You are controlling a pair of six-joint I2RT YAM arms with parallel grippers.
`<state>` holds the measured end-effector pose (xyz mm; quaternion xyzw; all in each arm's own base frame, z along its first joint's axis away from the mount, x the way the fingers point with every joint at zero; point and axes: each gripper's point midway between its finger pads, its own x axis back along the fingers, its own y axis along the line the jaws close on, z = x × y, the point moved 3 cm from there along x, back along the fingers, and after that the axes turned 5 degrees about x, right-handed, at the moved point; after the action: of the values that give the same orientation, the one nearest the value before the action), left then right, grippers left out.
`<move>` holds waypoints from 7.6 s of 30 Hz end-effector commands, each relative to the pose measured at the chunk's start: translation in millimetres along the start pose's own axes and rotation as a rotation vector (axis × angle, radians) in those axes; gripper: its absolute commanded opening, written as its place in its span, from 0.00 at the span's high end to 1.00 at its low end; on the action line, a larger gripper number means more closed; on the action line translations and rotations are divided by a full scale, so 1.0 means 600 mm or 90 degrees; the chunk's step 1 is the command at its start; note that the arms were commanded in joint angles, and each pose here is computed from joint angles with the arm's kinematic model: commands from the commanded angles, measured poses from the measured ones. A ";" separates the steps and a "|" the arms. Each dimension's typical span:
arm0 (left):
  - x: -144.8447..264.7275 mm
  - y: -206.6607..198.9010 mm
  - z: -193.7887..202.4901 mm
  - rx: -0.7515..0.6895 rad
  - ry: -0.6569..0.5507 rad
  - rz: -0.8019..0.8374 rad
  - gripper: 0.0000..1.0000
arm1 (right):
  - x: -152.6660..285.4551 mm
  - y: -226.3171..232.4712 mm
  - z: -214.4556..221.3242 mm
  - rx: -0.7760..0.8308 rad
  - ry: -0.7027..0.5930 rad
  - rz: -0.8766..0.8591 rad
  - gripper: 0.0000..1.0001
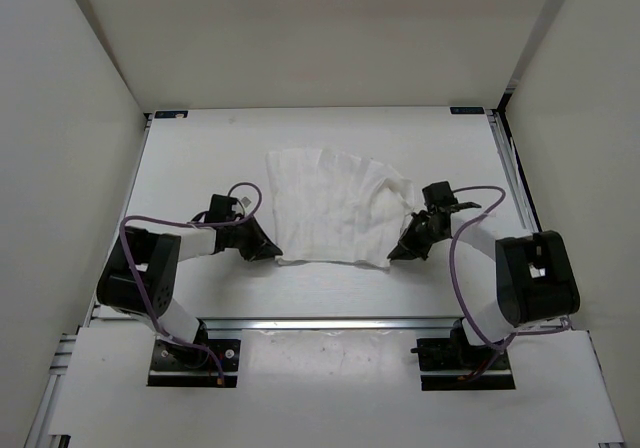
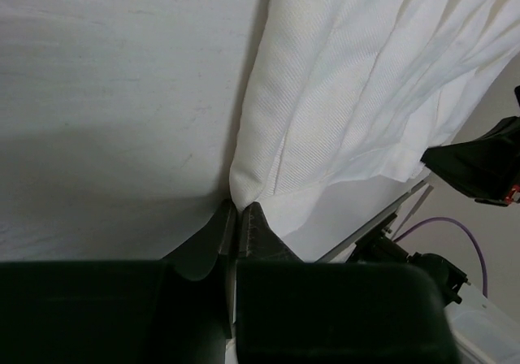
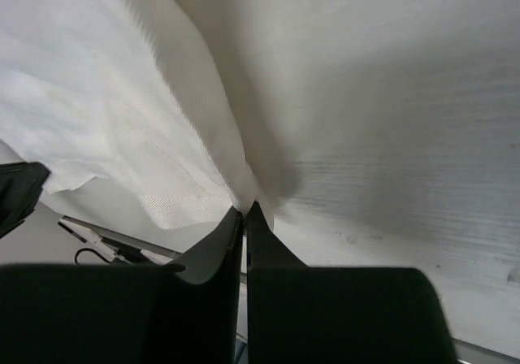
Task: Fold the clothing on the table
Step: Fold the skirt
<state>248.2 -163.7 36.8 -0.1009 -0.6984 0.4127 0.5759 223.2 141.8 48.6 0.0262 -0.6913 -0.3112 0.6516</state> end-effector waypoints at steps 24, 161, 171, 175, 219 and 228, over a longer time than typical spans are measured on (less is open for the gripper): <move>0.365 -0.432 -0.173 -0.311 -0.165 0.512 1.00 | 0.462 0.296 -0.207 0.409 -0.570 -0.185 1.00; -0.125 -0.156 -0.386 -0.288 -0.207 -0.318 1.00 | -0.079 0.204 0.015 0.378 0.263 -0.067 1.00; -0.067 -0.086 -0.268 -0.272 -0.171 -0.348 1.00 | -0.094 0.146 -0.086 0.304 0.201 0.010 0.99; -0.019 -0.068 -0.206 -0.261 -0.168 -0.314 1.00 | -0.094 0.159 -0.137 0.320 0.161 0.007 1.00; 0.054 -0.042 -0.171 -0.178 -0.206 -0.251 1.00 | -0.043 0.099 -0.175 0.357 0.044 -0.219 0.15; 0.057 -0.057 -0.179 -0.176 -0.222 -0.229 1.00 | -0.048 0.106 -0.133 0.327 0.060 -0.255 1.00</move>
<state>334.0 -112.0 58.9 0.0351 -0.8245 0.1964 0.5295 322.5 177.0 43.4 0.3395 -0.6901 -0.2356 0.5942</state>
